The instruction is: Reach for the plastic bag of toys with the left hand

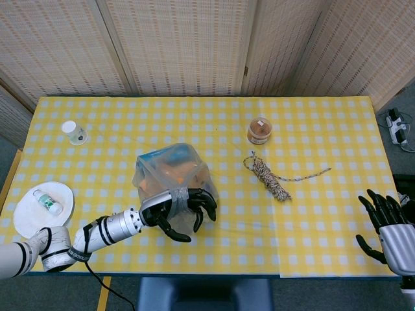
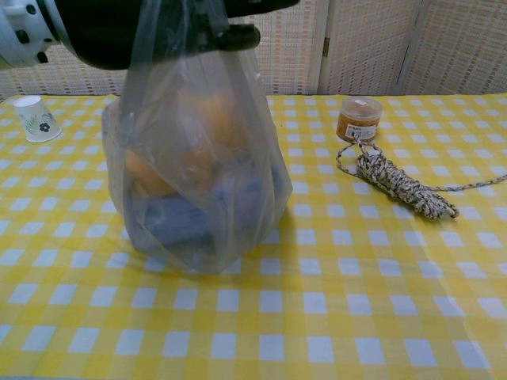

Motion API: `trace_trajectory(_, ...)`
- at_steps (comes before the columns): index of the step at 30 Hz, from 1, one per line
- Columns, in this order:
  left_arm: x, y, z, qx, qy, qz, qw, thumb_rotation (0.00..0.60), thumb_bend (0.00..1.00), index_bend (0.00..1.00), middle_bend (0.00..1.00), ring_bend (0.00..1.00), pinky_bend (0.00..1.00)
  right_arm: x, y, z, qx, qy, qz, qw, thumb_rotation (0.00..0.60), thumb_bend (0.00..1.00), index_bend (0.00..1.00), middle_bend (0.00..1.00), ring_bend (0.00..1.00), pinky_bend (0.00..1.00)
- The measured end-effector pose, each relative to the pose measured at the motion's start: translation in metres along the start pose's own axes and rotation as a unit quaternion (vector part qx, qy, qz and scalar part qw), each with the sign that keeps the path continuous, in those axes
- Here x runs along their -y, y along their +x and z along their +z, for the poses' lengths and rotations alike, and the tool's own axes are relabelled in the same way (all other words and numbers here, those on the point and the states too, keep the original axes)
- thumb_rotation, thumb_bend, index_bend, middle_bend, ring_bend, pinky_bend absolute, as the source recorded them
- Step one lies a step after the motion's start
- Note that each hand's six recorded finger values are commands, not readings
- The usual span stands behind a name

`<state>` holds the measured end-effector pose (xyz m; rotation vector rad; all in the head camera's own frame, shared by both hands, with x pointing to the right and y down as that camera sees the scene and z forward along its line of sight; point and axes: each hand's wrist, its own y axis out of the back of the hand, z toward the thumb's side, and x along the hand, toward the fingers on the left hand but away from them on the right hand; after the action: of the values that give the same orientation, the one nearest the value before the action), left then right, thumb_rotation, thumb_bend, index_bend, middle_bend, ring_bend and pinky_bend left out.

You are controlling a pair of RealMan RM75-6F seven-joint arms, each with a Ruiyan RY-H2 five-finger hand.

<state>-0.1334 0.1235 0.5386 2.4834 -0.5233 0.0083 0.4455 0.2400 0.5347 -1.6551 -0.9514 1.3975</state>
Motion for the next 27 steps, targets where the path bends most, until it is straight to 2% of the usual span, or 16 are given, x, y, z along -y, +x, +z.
trace_trajectory(3,-0.002,-0.001,0.002,0.001,0.005,0.029,0.9996,0.6,0.59,0.65,0.85,0.81,0.96,0.0,0.0,0.001,-0.002,0.0,0.001,1.0,0.6,0.36,0.0,0.0,0.0,0.0)
trace_trajectory(7,-0.005,-0.004,0.005,-0.001,0.036,0.074,0.9966,0.6,0.68,0.66,0.93,0.89,1.0,0.001,0.001,0.002,-0.005,0.001,0.001,1.0,0.6,0.36,0.0,0.0,0.0,0.0)
trace_trajectory(11,-0.004,-0.009,0.009,-0.005,0.071,0.12,0.9903,0.6,0.69,0.67,0.97,0.92,1.0,0.001,0.002,0.004,-0.007,0.001,0.002,1.0,0.6,0.36,0.0,0.0,0.0,0.0)
trace_trajectory(17,0.0,-0.019,0.023,0.001,0.083,0.162,0.9833,0.6,0.72,0.67,0.97,0.93,1.0,0.002,0.003,0.006,-0.011,0.001,0.004,0.9999,0.6,0.36,0.0,0.0,0.0,0.0)
trace_trajectory(22,0.0,-0.023,0.036,0.006,0.085,0.174,0.9811,0.6,0.74,0.67,0.97,0.93,1.0,0.002,0.005,0.007,-0.013,-0.001,0.004,0.9999,0.6,0.36,0.0,0.0,0.0,0.0)
trace_trajectory(27,0.001,-0.019,0.066,0.023,0.095,0.177,0.9793,0.6,0.74,0.67,0.97,0.93,1.0,0.001,0.006,0.006,-0.013,-0.003,0.003,0.9999,0.6,0.36,0.0,0.0,0.0,0.0)
